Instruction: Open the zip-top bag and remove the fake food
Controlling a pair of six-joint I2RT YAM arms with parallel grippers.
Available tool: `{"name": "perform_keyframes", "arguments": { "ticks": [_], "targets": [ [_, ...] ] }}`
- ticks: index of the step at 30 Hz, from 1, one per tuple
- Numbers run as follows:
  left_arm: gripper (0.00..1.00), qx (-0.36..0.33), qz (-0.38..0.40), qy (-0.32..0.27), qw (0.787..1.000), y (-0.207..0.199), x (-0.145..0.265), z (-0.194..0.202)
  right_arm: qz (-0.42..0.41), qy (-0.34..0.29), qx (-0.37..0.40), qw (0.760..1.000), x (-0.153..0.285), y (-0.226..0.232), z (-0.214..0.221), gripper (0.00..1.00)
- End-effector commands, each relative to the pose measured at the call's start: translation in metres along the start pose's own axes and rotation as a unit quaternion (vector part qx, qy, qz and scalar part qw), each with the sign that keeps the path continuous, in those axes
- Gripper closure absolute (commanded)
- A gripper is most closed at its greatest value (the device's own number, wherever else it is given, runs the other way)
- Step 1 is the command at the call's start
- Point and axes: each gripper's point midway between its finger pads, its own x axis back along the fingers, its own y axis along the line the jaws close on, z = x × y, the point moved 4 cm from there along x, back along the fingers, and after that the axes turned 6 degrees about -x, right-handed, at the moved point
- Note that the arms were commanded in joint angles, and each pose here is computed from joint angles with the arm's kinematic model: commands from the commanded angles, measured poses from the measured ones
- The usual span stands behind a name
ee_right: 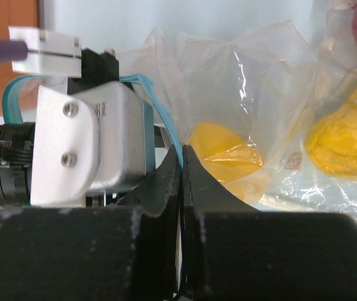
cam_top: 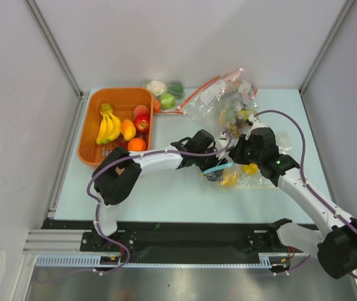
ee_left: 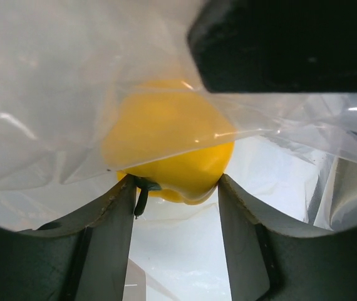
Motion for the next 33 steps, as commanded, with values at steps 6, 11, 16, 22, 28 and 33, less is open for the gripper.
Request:
{"name": "perform_keyframes", "arguments": {
  "ticks": [6,11,16,22,28,33],
  "targets": [
    [0.98,0.007,0.025,-0.06,0.998,-0.012,0.024,-0.032,-0.025,-0.006,-0.001,1.0,0.003,0.009,-0.001,1.0],
    [1.0,0.01,0.024,-0.06,0.998,-0.014,0.031,-0.034,-0.027,-0.008,-0.002,1.0,0.003,0.009,-0.003,1.0],
    [0.99,0.007,0.009,-0.076,0.997,-0.014,0.049,-0.045,-0.026,-0.01,-0.006,1.0,0.004,0.007,-0.004,1.0],
    [1.0,0.011,-0.002,-0.077,0.997,-0.01,0.064,-0.05,-0.022,-0.011,-0.01,1.0,0.005,0.004,-0.006,1.0],
    [1.0,0.007,-0.005,-0.075,0.997,-0.01,0.072,-0.046,-0.017,-0.009,-0.015,1.0,0.005,-0.001,-0.004,1.0],
    [0.95,0.025,0.014,-0.074,0.997,-0.011,0.061,-0.044,-0.02,-0.008,-0.016,1.0,0.004,-0.001,-0.004,1.0]
  ]
}}
